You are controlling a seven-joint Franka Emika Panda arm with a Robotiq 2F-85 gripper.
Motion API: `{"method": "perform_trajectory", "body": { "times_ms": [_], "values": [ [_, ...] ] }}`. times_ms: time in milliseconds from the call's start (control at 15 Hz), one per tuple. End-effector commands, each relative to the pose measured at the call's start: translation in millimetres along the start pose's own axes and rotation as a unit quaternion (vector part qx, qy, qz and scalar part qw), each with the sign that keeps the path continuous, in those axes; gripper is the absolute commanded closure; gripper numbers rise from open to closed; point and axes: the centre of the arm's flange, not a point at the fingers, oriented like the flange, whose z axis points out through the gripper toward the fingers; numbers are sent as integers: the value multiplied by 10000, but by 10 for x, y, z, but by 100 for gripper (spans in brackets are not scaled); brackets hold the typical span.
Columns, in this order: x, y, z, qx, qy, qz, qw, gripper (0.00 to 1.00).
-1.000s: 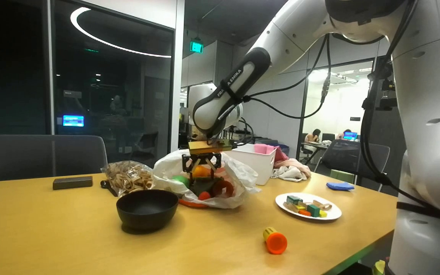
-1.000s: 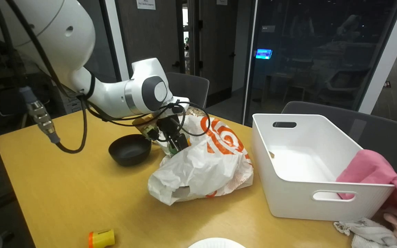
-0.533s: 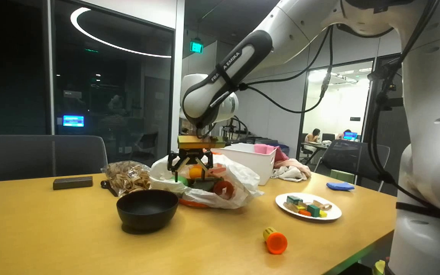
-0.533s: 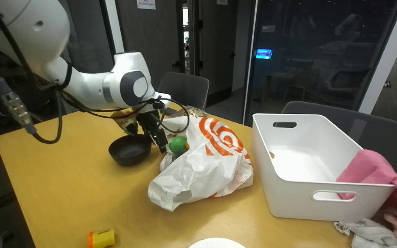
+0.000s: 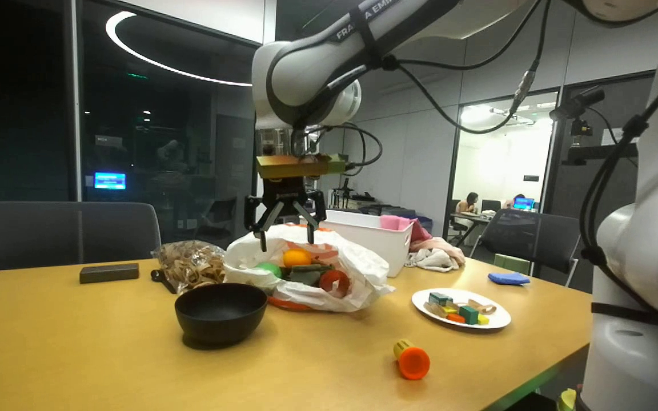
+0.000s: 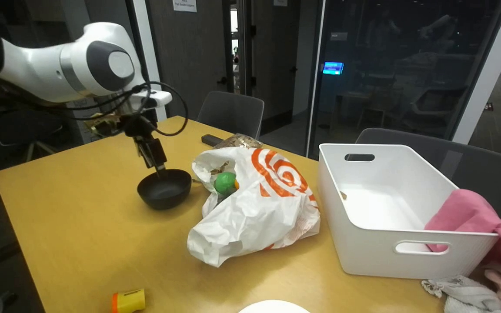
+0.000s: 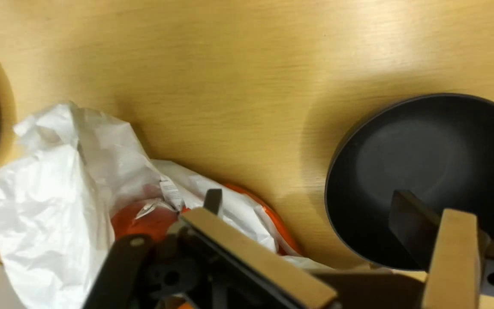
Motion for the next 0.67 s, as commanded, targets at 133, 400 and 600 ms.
{"method": "perform_trajectory", "body": {
  "times_ms": [133, 400, 600],
  "values": [
    [-407, 21, -392, -229, 155, 222, 9994, 0],
    [-380, -57, -343, -175, 105, 179, 9996, 0],
    [-413, -69, -324, -195, 97, 195, 9996, 0]
  ]
}}
